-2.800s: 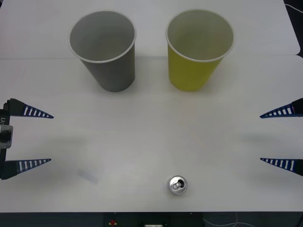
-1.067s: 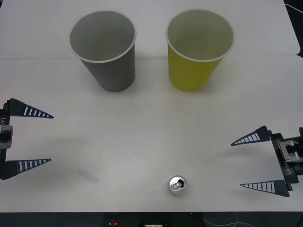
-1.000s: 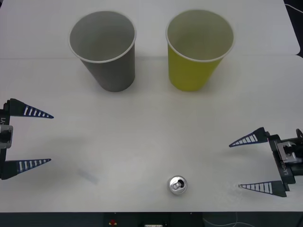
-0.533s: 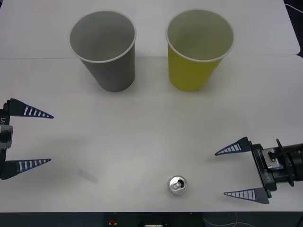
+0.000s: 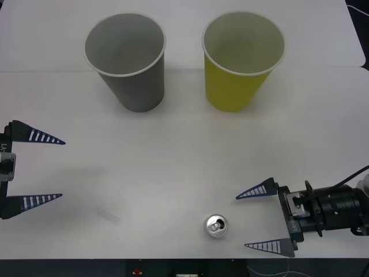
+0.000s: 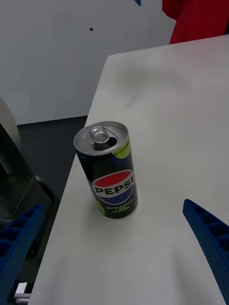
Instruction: Put the can into the green bin and the plastic bottle into the gray bin
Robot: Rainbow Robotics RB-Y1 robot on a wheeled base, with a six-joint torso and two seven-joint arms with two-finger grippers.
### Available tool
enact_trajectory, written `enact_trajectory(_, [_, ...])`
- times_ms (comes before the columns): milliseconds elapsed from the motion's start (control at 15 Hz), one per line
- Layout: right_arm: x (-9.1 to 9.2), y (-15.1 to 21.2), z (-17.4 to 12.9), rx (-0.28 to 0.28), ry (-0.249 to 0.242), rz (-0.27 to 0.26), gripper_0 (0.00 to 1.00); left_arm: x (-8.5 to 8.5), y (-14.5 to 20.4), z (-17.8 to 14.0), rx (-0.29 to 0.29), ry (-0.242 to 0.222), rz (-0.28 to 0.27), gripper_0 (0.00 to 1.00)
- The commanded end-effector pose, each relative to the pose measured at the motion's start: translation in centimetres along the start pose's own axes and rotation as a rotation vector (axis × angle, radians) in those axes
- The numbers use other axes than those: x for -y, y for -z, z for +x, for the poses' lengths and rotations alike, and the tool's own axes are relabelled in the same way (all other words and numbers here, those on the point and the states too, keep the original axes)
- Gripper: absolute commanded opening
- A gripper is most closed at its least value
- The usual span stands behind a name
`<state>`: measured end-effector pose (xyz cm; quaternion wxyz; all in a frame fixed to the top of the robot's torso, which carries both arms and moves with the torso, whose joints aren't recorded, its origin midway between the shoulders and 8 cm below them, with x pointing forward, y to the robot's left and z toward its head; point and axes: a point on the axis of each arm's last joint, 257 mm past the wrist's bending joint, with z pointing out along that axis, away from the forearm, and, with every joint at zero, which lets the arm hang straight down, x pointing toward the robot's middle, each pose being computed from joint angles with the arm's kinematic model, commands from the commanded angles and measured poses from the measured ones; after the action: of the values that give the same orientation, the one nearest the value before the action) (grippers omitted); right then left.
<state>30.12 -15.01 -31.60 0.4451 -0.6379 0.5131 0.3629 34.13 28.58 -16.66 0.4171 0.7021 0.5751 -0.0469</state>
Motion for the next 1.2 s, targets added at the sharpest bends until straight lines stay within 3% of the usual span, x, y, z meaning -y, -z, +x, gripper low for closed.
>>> enact_trajectory(67, [-0.3,-2.2,0.1,0.007,0.008,-0.006,1.0,0.0,0.0,0.0,0.0,0.0,0.0,1.0])
enact_trajectory(667, [-0.1,-6.7,-0.3,0.028,0.034,0.001,1.0,0.0,0.0,0.0,0.0,0.0,0.0,1.0])
enact_trajectory(800, [-0.1,-6.7,-0.2,0.027,0.033,0.003,0.47,0.0,0.0,0.0,0.0,0.0,0.0,1.0])
enact_trajectory(867, [-0.1,-6.7,-0.1,0.025,0.03,0.002,0.12,0.0,0.0,0.0,0.0,0.0,0.0,1.0])
enact_trajectory(933, [-0.1,-6.7,-0.2,0.026,0.028,0.0,0.0,0.0,0.0,0.0,0.0,0.0,0.0,1.0])
enact_trajectory(1200, [-0.1,-6.7,-0.2,0.026,0.025,0.0,0.0,0.0,0.0,0.0,0.0,0.0,0.0,1.0])
